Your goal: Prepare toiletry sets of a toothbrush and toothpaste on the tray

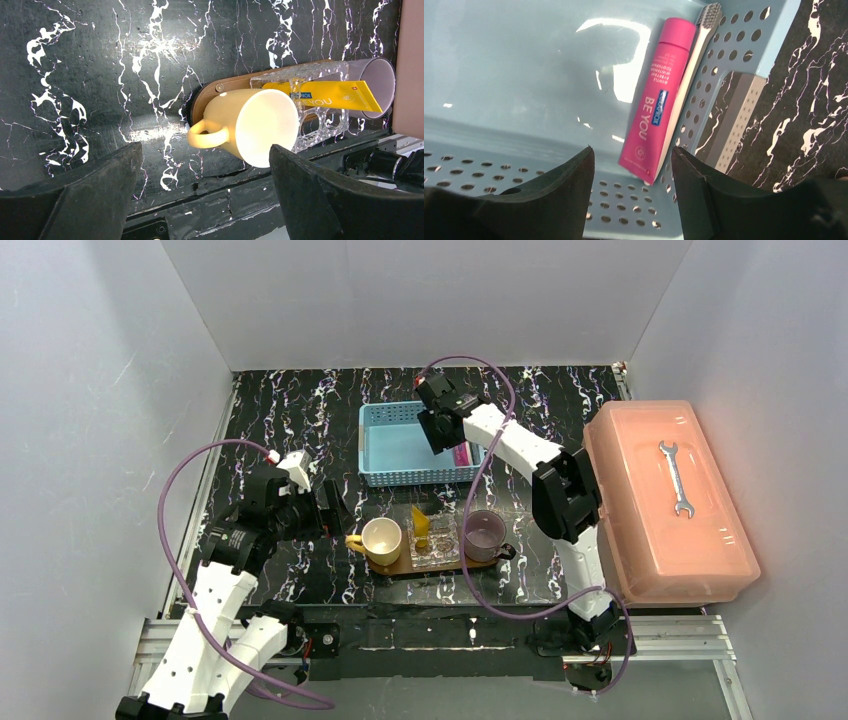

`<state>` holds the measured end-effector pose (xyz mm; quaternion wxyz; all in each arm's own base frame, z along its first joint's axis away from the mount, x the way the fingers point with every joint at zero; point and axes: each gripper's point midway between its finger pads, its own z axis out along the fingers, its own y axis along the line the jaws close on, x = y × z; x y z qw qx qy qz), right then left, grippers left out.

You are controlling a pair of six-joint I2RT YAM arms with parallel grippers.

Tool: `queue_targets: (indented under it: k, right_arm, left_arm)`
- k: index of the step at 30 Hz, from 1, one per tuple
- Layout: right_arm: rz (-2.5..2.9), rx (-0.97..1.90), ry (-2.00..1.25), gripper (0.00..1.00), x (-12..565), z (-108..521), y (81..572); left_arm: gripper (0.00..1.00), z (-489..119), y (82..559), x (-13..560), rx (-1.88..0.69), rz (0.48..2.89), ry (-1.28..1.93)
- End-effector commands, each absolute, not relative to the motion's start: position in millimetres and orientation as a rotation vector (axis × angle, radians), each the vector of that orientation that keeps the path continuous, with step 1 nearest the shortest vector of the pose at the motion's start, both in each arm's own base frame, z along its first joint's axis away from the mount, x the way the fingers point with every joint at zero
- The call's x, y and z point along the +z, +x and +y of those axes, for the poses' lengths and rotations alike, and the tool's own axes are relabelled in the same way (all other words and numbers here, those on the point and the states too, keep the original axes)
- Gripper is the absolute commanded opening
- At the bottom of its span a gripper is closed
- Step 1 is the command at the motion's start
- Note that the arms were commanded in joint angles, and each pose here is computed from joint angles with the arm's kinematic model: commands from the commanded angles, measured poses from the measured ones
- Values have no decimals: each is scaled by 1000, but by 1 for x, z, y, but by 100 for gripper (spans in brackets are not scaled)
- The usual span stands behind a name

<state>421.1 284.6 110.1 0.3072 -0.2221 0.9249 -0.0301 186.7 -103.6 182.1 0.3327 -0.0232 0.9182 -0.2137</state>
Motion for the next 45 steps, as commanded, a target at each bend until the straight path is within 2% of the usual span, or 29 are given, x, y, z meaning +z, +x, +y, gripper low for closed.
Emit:
queue_targets:
  k: [1,18,36,40,45]
  right_arm:
    - [2410,-57,-543,66,119,287,444]
    - [2471,-23,-503,66,86,286,469]
    - [2542,-41,-515,65,48,281,470]
    - [2569,-6,-527,61,38,285,464]
    - [2570,31,-534,47,37,288,461]
  left_arm:
    - [98,-104,185,177,-562,2415,-42]
    - [98,-104,185,175,-553,2420,-46]
    - [98,-104,186,173,-549,2432,-46]
    - [98,-104,186,173,-550,2432,-46]
    - [98,-103,186,173,-548,2431,-48]
